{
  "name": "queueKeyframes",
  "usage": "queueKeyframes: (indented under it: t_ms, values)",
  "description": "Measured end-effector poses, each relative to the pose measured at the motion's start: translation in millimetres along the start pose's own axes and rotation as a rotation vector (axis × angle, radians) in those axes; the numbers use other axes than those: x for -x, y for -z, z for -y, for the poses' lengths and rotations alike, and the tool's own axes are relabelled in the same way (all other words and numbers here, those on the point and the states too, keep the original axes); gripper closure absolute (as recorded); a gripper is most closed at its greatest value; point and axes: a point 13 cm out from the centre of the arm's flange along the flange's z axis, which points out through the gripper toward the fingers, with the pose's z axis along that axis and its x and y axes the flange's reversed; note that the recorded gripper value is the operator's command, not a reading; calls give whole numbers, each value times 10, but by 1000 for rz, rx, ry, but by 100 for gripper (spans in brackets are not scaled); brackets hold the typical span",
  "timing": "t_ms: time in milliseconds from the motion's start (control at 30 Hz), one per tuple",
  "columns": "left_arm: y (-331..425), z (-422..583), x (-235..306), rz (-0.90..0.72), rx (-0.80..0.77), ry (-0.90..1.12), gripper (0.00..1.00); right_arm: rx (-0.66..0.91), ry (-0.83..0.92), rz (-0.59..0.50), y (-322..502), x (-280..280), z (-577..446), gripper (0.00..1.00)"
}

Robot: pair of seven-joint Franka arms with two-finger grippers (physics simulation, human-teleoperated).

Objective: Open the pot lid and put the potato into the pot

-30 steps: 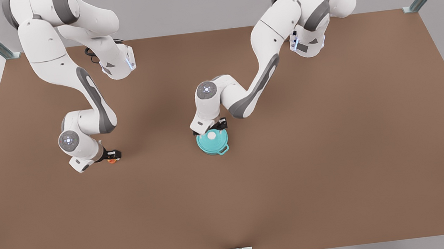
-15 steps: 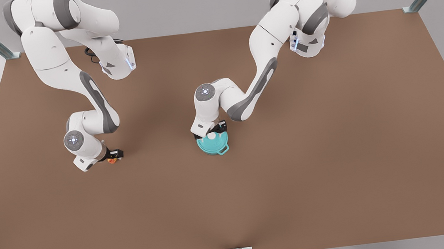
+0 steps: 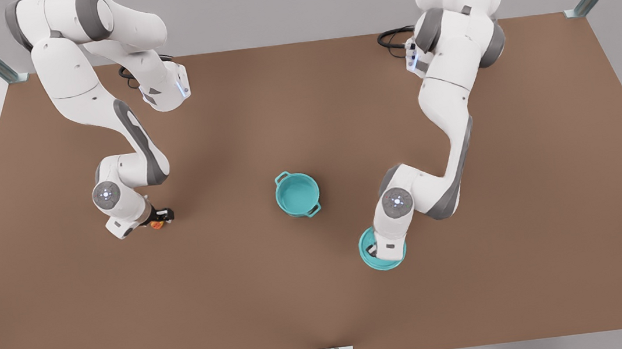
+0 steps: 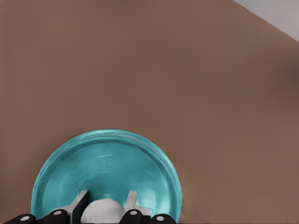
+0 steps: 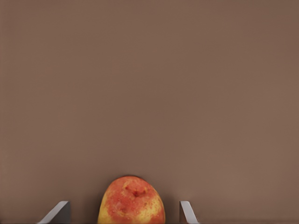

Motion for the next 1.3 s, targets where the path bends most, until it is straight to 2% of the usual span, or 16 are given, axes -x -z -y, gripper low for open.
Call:
queueKeyframes:
  t_ms: [33, 67, 100, 267, 333, 367, 433, 500, 567, 700, 800, 967, 1100, 1300]
  values:
    - [-80, -34, 33, -5, -1, -13, 54, 0, 0, 0, -2, -3, -1, 15]
    - [-83, -43, 75, -4, -8, -27, 48, 0, 1, -1, -7, -6, -2, 16]
    - [-57, -50, 132, -1, -16, -40, 0, 0, 1, -2, -13, -9, -1, 17]
    - [253, -221, 498, 20, -16, -115, 0, 1, 1, -5, -22, -17, 24, 35]
    - [784, -1047, 1374, -27, -7, -12, 0, 1, 3, -5, -18, -17, 27, 46]
    - [1445, -1426, 1620, -27, -27, 25, 0, 2, 5, -5, -19, -17, 27, 48]
    - [2636, -2128, 1363, 8, -29, 15, 0, 3, 9, -5, -17, -17, 26, 48]
    - [2991, -2310, 1173, 1, -30, -34, 0, 4, 14, -3, 12, -7, 28, 48]
    - [3270, -2309, 1228, 13, -51, -88, 0, 3, 21, 20, 200, 63, 13, 48]
    - [3313, -2626, 1408, -26, -29, -128, 0, 6, 49, 60, 633, 180, -102, 48]
    - [3167, -3181, 1118, -106, 16, -130, 0, 11, 90, 92, 1004, 278, -313, 48]
    - [2918, -3657, 1131, -220, 14, -118, 0, 26, 172, 120, 1432, 364, -789, 49]
    - [2794, -3539, 1146, -206, 30, -216, 0, 42, 245, 104, 1512, 287, -1248, 49]
    - [2820, -3374, 1218, -149, 11, -315, 0, 75, 368, 137, 1799, 249, -2161, 49]
